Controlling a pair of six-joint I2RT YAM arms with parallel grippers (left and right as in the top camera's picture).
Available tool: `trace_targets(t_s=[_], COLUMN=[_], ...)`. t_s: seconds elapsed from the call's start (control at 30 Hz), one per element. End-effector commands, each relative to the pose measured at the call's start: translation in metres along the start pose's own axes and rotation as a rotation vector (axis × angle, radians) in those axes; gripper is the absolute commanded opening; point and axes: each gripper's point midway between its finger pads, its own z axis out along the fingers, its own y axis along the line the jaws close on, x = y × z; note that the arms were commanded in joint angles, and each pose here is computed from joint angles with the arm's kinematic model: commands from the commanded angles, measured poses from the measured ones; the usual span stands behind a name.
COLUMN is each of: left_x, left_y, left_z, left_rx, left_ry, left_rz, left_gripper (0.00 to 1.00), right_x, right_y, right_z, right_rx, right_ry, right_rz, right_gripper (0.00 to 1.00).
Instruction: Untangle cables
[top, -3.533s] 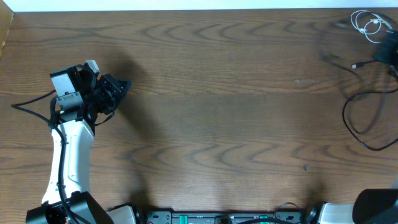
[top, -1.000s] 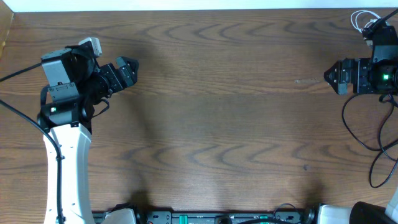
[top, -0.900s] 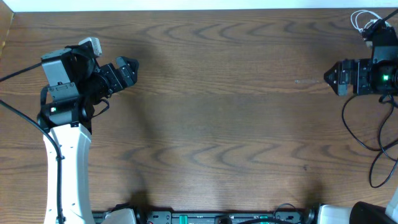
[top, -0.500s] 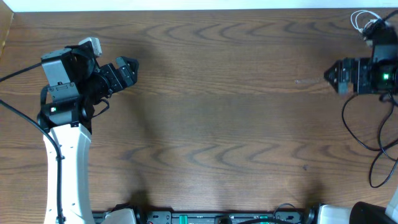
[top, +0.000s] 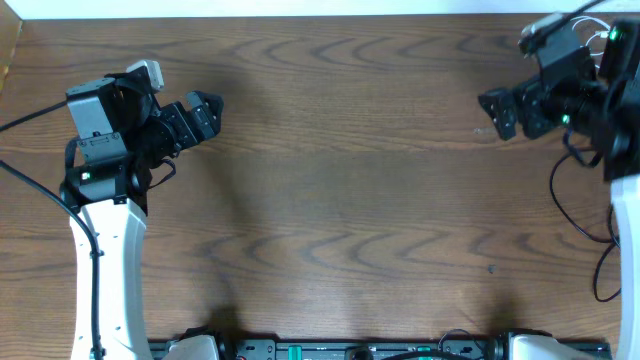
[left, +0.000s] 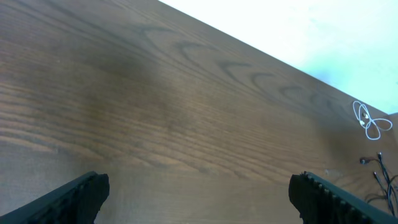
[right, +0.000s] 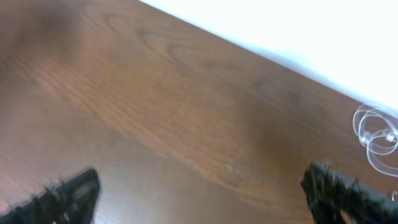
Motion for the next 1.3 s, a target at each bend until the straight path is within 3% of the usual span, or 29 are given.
trace_targets(t_s=[0.0, 0.27, 0.53, 1.07, 1.27], left_x=[-0.003, -0.003, -0.003, -0.003, -0.003], left_y=[0.0, 0.0, 0.0, 0.0, 0.0], left_z=[0.0, 0.0, 0.0, 0.0, 0.0], left_rx=[-0.008, -0.008, -0.008, -0.008, -0.008], left_ry=[-0.007, -0.007, -0.007, -0.007, -0.007], left_rz=[0.02, 0.02, 0.02, 0.02, 0.02], left_gripper=[0.98, 0.98, 0.98, 0.98, 0.98], right_x=[0.023, 0.076, 0.122, 0.173, 0.185], right_y=[0.013, 0.037, 0.058, 0.089, 0.094], right_z=[-0.004, -0.007, -0.009, 0.004, 0.007], right_rx=[0.009, 0.154, 0.23, 0.253, 0.232], right_ry=[-0.03, -0.315, -0.469, -0.621, -0.593], right_rz=[-0.052, -0.215, -0.277, -0.356, -0.345], right_gripper=[0.99, 0.99, 0.99, 0.99, 0.99])
